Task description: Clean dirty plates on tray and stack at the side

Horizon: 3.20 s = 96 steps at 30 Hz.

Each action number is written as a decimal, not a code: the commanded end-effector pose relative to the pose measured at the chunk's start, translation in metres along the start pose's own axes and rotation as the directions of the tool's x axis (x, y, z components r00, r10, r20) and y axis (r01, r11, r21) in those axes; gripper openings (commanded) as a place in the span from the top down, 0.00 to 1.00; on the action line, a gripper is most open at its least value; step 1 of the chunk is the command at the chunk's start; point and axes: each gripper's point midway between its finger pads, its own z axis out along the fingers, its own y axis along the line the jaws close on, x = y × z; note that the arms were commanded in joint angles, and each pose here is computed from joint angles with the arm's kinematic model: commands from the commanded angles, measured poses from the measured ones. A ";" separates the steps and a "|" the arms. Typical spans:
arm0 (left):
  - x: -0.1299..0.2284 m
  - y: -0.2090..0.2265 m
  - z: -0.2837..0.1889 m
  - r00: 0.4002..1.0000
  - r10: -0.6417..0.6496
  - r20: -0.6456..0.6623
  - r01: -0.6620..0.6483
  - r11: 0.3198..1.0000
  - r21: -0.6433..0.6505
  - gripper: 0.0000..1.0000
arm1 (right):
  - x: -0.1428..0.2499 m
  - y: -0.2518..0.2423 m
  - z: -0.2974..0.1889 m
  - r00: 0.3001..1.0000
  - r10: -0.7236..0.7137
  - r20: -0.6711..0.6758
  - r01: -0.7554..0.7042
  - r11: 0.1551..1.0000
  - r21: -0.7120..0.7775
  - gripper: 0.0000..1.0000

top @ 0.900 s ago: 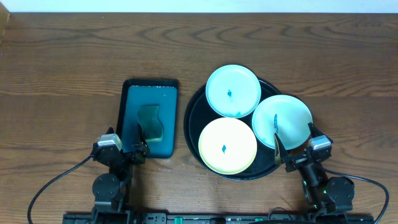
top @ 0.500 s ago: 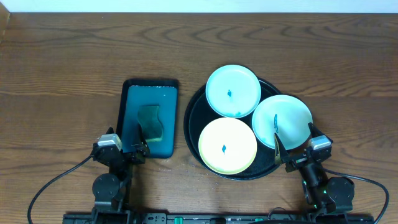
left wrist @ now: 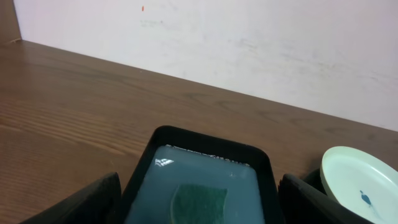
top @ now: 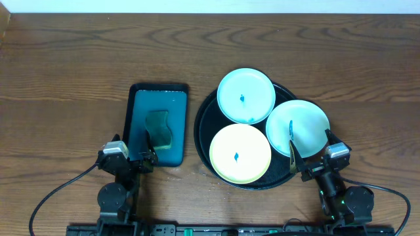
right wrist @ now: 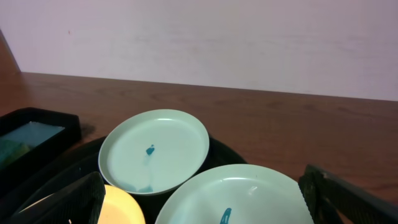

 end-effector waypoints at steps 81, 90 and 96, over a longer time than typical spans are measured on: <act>0.167 -0.001 0.058 0.013 -0.389 -0.921 -0.111 0.915 -0.388 0.92 | -0.079 0.044 0.097 0.542 0.169 -0.823 -0.394 0.916 -0.071 0.19; 0.136 -0.010 0.065 0.049 -0.378 -0.924 -0.093 0.920 -0.381 0.77 | -0.076 0.044 0.093 0.524 0.172 -0.834 -0.398 0.915 -0.062 0.21; 0.106 -0.017 0.076 0.146 -0.349 -0.926 -0.054 0.932 -0.360 0.55 | -0.073 0.046 0.089 0.505 0.169 -0.847 -0.399 0.915 -0.055 0.21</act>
